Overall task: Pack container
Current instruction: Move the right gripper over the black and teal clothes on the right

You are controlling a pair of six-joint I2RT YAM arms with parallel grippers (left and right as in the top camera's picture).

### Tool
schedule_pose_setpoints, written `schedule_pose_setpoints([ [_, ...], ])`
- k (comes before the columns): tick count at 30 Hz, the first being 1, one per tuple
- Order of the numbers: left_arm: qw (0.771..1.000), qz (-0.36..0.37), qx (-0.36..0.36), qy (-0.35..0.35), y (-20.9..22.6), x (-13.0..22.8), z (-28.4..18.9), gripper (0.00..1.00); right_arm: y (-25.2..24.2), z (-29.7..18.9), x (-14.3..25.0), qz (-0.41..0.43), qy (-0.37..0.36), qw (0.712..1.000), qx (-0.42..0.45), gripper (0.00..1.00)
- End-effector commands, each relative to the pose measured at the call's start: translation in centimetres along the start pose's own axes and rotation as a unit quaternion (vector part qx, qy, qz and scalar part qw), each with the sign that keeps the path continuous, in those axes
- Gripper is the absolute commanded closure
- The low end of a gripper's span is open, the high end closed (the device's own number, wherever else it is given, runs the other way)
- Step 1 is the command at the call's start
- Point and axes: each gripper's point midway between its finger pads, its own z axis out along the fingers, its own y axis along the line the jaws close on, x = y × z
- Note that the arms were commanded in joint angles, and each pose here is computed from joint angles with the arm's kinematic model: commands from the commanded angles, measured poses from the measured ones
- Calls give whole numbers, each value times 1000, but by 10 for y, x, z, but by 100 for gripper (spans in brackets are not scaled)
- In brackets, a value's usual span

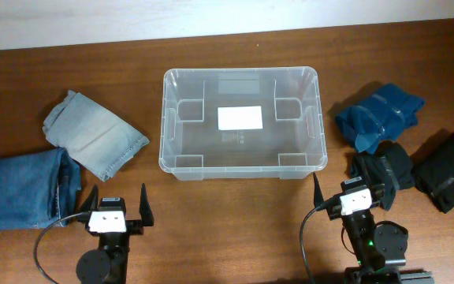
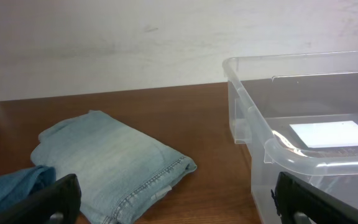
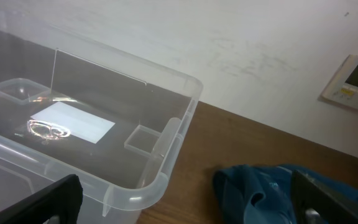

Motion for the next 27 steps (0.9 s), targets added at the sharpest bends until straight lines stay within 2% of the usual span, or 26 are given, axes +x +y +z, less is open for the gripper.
schedule_pose_setpoints([
  [1,998,-38,-2,-42,2,-28,-4,1,-36,-9,-3,183,75,976,89,2],
  [7,998,-38,-6,-58,5,-66,-12,1,-46,-12,-16,210,171,958,98,2],
  [16,999,-38,-5,9,7,-93,8,1,-57,17,-31,211,317,921,79,2],
  [27,995,-39,19,92,0,-98,34,1,-77,27,-28,247,390,884,80,2],
])
